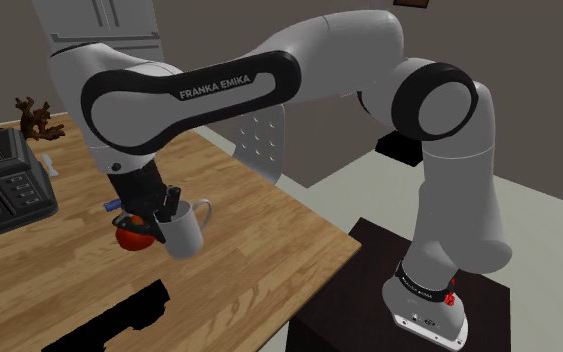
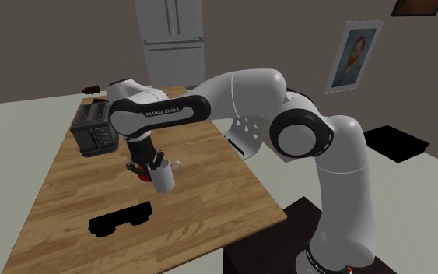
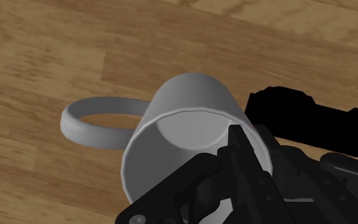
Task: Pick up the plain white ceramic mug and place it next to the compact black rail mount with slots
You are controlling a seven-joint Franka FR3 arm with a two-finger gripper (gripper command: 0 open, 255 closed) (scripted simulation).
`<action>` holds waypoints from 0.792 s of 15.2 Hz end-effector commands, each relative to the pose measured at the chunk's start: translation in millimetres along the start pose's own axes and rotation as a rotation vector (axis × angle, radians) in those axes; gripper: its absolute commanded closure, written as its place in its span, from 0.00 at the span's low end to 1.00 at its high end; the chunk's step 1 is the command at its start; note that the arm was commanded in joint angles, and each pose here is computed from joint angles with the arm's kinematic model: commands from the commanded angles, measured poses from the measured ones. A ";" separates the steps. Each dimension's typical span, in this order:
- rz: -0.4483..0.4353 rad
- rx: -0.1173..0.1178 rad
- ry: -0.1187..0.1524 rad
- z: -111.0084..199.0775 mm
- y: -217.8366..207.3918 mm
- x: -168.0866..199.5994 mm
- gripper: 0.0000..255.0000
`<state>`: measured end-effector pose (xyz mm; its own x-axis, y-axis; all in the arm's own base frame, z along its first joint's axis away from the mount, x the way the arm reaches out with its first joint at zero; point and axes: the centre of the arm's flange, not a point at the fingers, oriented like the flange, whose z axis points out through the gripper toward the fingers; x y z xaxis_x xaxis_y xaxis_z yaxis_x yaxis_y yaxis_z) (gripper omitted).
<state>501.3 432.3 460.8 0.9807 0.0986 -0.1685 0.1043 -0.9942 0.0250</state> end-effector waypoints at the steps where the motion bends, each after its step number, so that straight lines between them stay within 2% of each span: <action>1: 0.000 0.000 0.000 10.6 -0.1 1.7 1.00; 12: 0.000 0.000 0.000 67.8 -1.6 11.5 1.00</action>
<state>501.3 432.3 396.5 0.9807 0.0990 -0.1687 0.1046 -0.9942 0.0251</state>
